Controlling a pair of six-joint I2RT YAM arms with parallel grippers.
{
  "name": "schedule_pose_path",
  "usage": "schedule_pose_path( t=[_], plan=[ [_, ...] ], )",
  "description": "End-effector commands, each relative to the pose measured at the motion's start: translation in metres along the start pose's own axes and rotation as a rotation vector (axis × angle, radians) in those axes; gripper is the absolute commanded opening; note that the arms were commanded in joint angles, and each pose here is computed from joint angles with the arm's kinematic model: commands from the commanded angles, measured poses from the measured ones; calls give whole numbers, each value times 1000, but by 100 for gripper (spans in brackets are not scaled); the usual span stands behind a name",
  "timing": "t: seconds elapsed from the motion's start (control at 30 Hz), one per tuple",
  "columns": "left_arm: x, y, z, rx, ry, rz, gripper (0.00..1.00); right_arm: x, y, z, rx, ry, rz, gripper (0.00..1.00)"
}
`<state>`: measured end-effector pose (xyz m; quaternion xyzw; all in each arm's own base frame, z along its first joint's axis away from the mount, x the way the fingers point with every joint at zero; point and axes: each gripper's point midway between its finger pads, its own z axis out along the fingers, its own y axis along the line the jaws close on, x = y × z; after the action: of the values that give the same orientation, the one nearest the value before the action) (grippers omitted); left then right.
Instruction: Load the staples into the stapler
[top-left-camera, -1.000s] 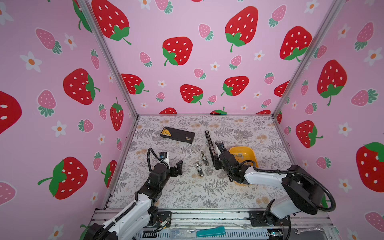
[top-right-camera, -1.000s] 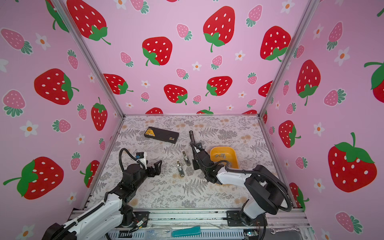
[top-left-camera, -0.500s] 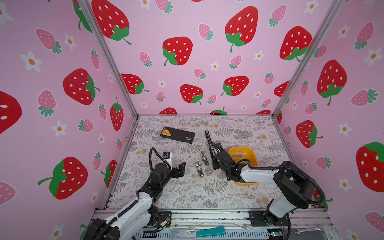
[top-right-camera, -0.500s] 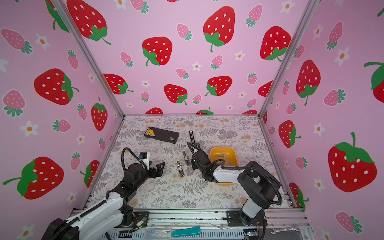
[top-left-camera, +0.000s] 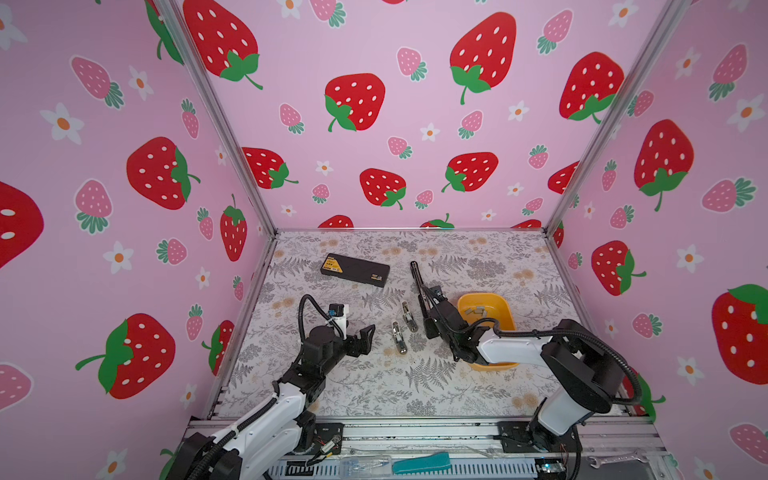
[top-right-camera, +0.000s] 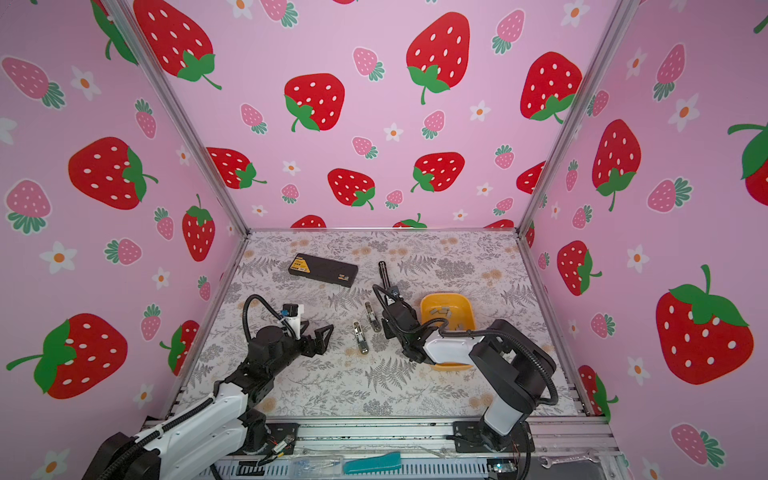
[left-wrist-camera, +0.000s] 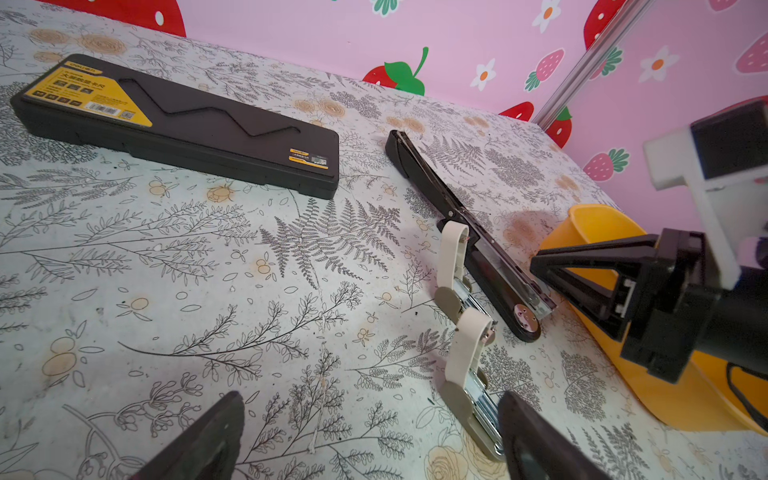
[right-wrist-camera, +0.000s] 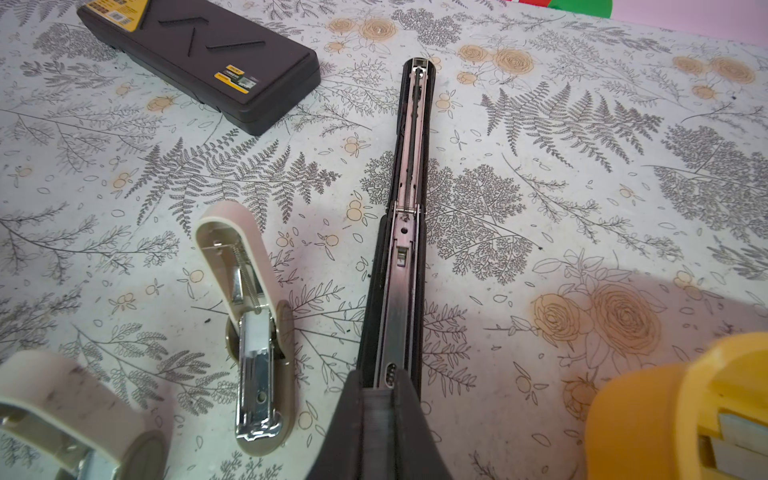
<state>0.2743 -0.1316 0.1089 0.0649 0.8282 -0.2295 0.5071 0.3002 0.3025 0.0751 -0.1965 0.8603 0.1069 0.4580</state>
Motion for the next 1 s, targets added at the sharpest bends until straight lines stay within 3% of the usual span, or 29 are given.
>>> schedule_pose_path(
  t=[0.0,0.97],
  plan=[
    [-11,-6,0,20,-34,18,96,-14,2,3,16,-33,-3,3],
    [-10,-1,4,-12,-17,16,95,-15,-5,17,13,-12,7,3]
  ],
)
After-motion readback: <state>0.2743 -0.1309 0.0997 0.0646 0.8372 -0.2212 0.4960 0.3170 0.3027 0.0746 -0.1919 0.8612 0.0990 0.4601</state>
